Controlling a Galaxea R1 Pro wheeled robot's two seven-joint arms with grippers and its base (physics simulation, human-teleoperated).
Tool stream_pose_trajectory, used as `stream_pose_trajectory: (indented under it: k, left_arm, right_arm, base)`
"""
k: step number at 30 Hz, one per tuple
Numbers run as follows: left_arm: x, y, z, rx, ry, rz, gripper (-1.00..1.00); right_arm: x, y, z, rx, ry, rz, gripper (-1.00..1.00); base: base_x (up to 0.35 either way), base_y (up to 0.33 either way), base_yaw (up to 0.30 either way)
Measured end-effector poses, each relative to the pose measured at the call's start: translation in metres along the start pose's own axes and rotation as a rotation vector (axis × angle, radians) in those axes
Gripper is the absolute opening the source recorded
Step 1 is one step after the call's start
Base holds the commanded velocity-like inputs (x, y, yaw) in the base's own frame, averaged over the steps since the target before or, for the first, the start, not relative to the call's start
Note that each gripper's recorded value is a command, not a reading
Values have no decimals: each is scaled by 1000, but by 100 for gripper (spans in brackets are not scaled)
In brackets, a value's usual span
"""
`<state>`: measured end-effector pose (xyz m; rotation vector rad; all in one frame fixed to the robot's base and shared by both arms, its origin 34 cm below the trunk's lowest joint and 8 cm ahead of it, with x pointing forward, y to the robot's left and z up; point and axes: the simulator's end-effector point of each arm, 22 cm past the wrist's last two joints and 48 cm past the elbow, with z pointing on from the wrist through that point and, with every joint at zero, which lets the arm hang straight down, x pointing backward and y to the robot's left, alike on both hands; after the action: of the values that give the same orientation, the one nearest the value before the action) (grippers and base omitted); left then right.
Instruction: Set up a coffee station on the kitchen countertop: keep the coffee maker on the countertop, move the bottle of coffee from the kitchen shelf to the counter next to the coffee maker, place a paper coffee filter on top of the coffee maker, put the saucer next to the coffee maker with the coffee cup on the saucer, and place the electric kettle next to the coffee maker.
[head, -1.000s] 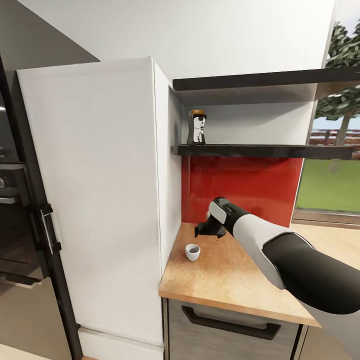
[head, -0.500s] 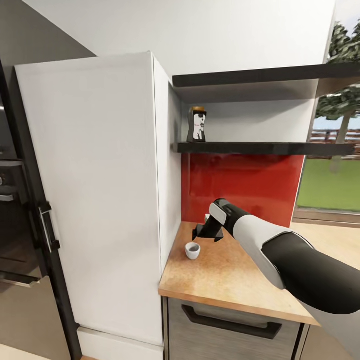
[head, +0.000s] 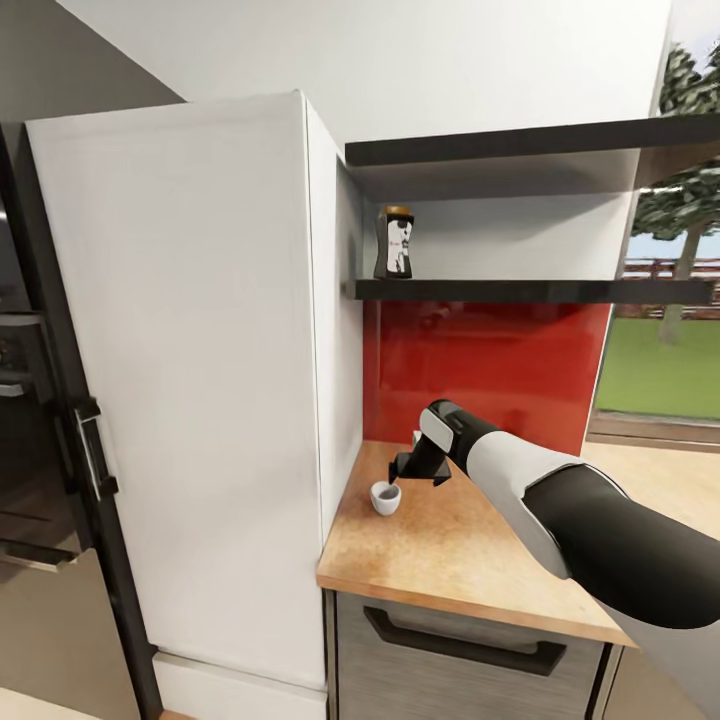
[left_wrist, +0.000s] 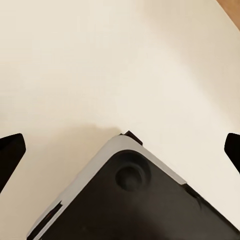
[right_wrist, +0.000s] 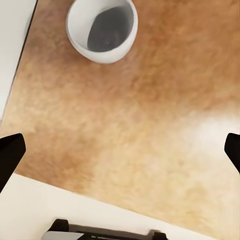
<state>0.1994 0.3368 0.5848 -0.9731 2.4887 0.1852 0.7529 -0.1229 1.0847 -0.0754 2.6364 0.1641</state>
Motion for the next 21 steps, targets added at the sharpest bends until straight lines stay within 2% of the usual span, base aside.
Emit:
stream_pose_trajectory:
  k: [14, 21]
  left_arm:
    - [5, -1, 16, 1, -1, 2, 100]
    - [4, -3, 16, 8, -3, 7, 100]
  right_arm:
    - [5, -5, 16, 14, -3, -9, 100]
    - [5, -5, 16, 14, -3, -8, 100]
  base:
    - [0, 0, 0]
    - [8, 4, 0]
